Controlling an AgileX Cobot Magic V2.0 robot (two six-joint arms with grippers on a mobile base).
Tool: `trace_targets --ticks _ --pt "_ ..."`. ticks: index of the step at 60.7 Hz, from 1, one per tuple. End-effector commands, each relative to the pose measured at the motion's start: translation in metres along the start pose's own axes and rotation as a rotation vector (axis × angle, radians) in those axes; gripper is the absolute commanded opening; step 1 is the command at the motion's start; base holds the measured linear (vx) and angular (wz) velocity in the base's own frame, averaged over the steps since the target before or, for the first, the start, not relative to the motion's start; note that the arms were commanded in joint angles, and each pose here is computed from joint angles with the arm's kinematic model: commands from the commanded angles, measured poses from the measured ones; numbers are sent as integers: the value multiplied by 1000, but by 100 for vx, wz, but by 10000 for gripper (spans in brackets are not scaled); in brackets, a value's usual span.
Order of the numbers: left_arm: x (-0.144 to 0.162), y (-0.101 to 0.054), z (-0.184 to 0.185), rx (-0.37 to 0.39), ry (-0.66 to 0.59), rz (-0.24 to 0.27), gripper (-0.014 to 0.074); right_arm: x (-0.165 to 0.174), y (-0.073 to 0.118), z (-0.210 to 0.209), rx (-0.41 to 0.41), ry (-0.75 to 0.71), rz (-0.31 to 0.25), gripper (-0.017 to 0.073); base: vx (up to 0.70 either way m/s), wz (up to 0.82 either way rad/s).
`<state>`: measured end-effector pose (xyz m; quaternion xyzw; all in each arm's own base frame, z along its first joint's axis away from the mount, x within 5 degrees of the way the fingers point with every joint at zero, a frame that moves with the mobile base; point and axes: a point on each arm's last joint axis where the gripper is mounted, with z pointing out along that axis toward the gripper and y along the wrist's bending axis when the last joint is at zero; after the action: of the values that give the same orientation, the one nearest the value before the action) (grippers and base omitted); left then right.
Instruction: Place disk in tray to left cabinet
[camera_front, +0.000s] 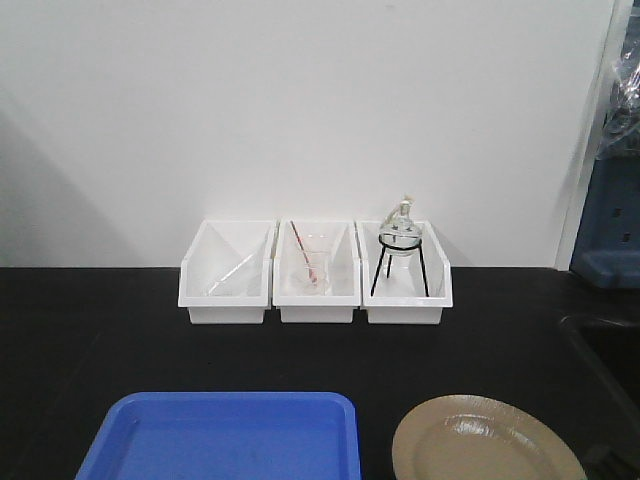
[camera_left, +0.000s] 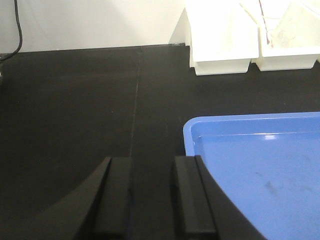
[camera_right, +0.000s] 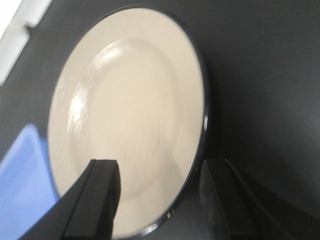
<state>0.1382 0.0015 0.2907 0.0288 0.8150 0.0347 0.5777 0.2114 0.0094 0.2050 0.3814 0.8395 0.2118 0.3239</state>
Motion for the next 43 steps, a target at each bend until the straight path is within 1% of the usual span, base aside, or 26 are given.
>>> trace_targets --ticks 1,7,11,13,18,25,30,33,43 --pt "-18 0 -3 10 -112 -14 346 -14 6 9 -17 -78 103 435 0 0" --pt "-18 0 -3 10 -112 -14 346 -10 -2 28 49 -34 151 430 0 0" --pt "-18 0 -3 10 -112 -14 346 -8 -7 39 87 -12 166 424 0 0" --pt "-18 0 -3 10 -112 -14 346 -7 -10 44 106 2 162 418 0 0" --pt "-18 0 -3 10 -112 -14 346 -5 -12 55 138 38 132 398 0 0" --pt "-18 0 -3 10 -111 -14 346 -9 -6 65 141 74 81 366 0 0" --pt "-18 0 -3 10 -111 -14 346 -15 2 70 125 74 76 347 0 0" --pt "-18 0 -3 10 -111 -14 346 -17 4 73 121 72 77 341 0 0" --pt "-18 0 -3 10 -111 -14 346 -23 9 86 123 73 130 329 0 0"
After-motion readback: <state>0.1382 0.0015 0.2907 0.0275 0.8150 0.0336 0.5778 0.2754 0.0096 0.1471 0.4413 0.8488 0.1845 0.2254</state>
